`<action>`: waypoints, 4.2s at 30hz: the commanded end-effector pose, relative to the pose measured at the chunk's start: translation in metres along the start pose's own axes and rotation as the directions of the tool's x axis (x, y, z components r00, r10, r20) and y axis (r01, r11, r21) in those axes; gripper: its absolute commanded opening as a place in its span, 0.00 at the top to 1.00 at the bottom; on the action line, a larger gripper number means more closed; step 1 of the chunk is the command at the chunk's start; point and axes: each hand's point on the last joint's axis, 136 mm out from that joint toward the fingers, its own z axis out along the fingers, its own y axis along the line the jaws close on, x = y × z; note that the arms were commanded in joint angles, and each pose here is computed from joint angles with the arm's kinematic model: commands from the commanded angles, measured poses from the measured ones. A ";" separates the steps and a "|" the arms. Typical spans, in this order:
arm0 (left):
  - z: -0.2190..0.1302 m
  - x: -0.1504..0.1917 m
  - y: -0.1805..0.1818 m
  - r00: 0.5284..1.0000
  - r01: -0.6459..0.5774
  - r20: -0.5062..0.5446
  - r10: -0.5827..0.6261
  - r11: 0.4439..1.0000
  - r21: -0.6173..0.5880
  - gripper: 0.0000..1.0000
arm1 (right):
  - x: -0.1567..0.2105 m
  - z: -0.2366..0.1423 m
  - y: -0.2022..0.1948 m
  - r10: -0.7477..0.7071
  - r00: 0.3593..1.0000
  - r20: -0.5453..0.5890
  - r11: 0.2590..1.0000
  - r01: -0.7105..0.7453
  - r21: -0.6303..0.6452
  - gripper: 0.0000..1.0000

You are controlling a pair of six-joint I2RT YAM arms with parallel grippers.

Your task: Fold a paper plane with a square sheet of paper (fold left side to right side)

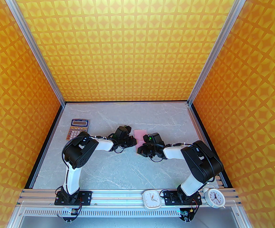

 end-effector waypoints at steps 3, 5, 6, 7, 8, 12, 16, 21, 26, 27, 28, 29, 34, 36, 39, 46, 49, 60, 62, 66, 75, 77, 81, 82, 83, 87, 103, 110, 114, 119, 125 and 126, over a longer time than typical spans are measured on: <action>-0.003 -0.008 0.003 0.999 -0.038 0.004 0.038 0.999 -0.027 0.92 | 0.009 0.004 -0.022 0.029 0.999 -0.023 0.996 -0.027 0.087 0.95; -0.004 -0.010 0.002 0.999 -0.044 0.008 0.044 0.999 -0.031 0.91 | 0.009 0.004 -0.023 0.031 0.999 -0.025 0.996 -0.029 0.089 0.95; -0.005 -0.012 0.002 0.999 -0.046 0.011 0.047 0.998 -0.032 0.90 | 0.010 0.004 -0.022 0.031 0.999 -0.025 0.996 -0.028 0.087 0.96; -0.006 -0.012 0.001 0.999 -0.048 0.013 0.049 0.998 -0.030 0.90 | 0.010 0.005 -0.023 0.032 0.999 -0.028 0.996 -0.030 0.088 0.95; -0.006 -0.013 0.001 0.999 -0.050 0.014 0.051 0.998 -0.030 0.88 | 0.010 0.005 -0.023 0.031 0.999 -0.027 0.996 -0.029 0.087 0.95; -0.006 -0.013 -0.001 0.998 -0.053 0.014 0.053 0.998 -0.029 0.79 | 0.011 0.005 -0.023 0.032 0.999 -0.029 0.996 -0.029 0.087 0.95; -0.007 -0.013 0.000 0.998 -0.053 0.016 0.054 0.998 -0.029 0.74 | 0.010 0.005 -0.023 0.034 0.999 -0.029 0.996 -0.031 0.087 0.95; -0.006 -0.012 0.001 0.999 -0.052 0.014 0.052 0.998 -0.033 0.86 | 0.010 0.005 -0.023 0.035 0.999 -0.027 0.996 -0.032 0.086 0.96; -0.011 -0.013 -0.003 0.998 -0.059 0.020 0.059 0.998 -0.026 0.81 | 0.011 0.005 -0.024 0.037 0.999 -0.029 0.995 -0.034 0.090 0.95; -0.012 -0.013 -0.005 0.998 -0.061 0.022 0.061 0.998 -0.022 0.80 | 0.012 0.005 -0.025 0.039 0.999 -0.032 0.995 -0.036 0.093 0.95; -0.014 -0.013 -0.006 0.998 -0.061 0.027 0.062 0.998 -0.018 0.79 | 0.012 0.006 -0.026 0.039 0.999 -0.031 0.995 -0.036 0.094 0.95; -0.016 -0.014 -0.008 0.998 -0.060 0.032 0.061 0.998 -0.012 0.78 | 0.012 0.006 -0.026 0.039 0.999 -0.032 0.995 -0.036 0.094 0.95; -0.020 -0.011 -0.009 0.998 -0.046 0.044 0.045 0.999 0.005 0.79 | 0.012 0.006 -0.027 0.044 0.999 -0.032 0.995 -0.041 0.095 0.95; -0.020 -0.010 -0.007 0.998 -0.040 0.042 0.040 0.999 0.004 0.82 | 0.012 0.006 -0.026 0.043 0.999 -0.031 0.995 -0.040 0.094 0.95; -0.018 -0.010 -0.006 0.998 -0.040 0.041 0.040 0.999 0.004 0.92 | 0.012 0.007 -0.027 0.044 0.998 -0.033 0.995 -0.041 0.094 0.96; -0.012 -0.014 -0.007 0.997 -0.063 0.036 0.063 0.998 -0.003 1.00 | 0.014 0.006 -0.027 0.047 0.998 -0.038 0.995 -0.044 0.092 0.95; -0.010 -0.015 -0.006 0.997 -0.076 0.029 0.077 0.997 -0.010 1.00 | 0.015 0.006 -0.027 0.049 0.998 -0.039 0.995 -0.045 0.090 0.96; -0.004 -0.015 -0.003 0.995 -0.099 0.011 0.099 0.995 -0.026 1.00 | 0.016 0.007 -0.027 0.052 0.998 -0.043 0.995 -0.048 0.082 0.95; -0.003 -0.015 -0.002 0.995 -0.102 0.008 0.103 0.994 -0.029 1.00 | 0.017 0.007 -0.027 0.053 0.998 -0.044 0.995 -0.049 0.083 0.95; -0.002 -0.015 0.000 0.994 -0.105 0.003 0.105 0.994 -0.036 1.00 | 0.017 0.007 -0.027 0.052 0.998 -0.044 0.995 -0.048 0.082 0.95; 0.001 -0.014 0.007 0.994 -0.111 -0.006 0.111 0.992 -0.062 0.99 | 0.016 0.007 -0.026 0.048 0.998 -0.044 0.996 -0.045 0.078 0.95; 0.002 -0.012 0.009 0.994 -0.112 -0.014 0.111 0.991 -0.068 0.99 | 0.014 0.006 -0.023 0.044 0.998 -0.036 0.997 -0.041 0.072 0.95; 0.003 -0.010 0.013 0.994 -0.112 -0.022 0.111 0.991 -0.077 0.99 | 0.003 0.001 -0.008 0.028 1.000 0.002 0.999 -0.028 0.036 0.94; 0.003 -0.010 0.013 0.994 -0.112 -0.021 0.110 0.991 -0.077 0.99 | 0.000 -0.001 -0.003 0.022 1.000 0.015 0.999 -0.022 0.026 0.94; 0.003 -0.008 0.014 0.994 -0.112 -0.023 0.110 0.991 -0.078 0.99 | -0.005 -0.004 0.003 0.014 0.999 0.030 1.000 -0.014 0.016 0.94; 0.003 -0.009 0.014 0.994 -0.111 -0.023 0.110 0.991 -0.080 0.99 | -0.018 -0.014 0.021 -0.013 0.997 0.076 1.000 0.014 -0.009 0.92; 0.003 -0.011 0.011 0.994 -0.109 -0.015 0.108 0.992 -0.071 0.98 | -0.062 -0.016 0.012 0.004 0.988 0.155 0.991 -0.025 0.132 0.94; 0.003 -0.011 0.011 0.994 -0.108 -0.014 0.107 0.992 -0.071 0.98 | -0.063 -0.013 -0.014 0.031 0.988 0.148 0.972 -0.065 0.226 0.94; 0.003 -0.011 0.012 0.994 -0.107 -0.014 0.107 0.992 -0.071 0.98 | -0.056 -0.012 -0.026 0.046 0.989 0.141 0.965 -0.081 0.250 0.94; 0.004 -0.012 0.010 0.994 -0.108 -0.012 0.108 0.992 -0.069 0.94 | -0.048 -0.012 -0.038 0.065 0.989 0.136 0.956 -0.101 0.277 0.94; 0.004 -0.012 0.011 0.994 -0.109 -0.013 0.108 0.992 -0.070 0.92 | -0.041 -0.017 -0.045 0.065 0.989 0.136 0.949 -0.103 0.297 0.93; 0.004 -0.013 0.011 0.994 -0.109 -0.013 0.109 0.992 -0.070 0.92 | -0.040 -0.017 -0.044 0.062 0.989 0.136 0.950 -0.100 0.294 0.93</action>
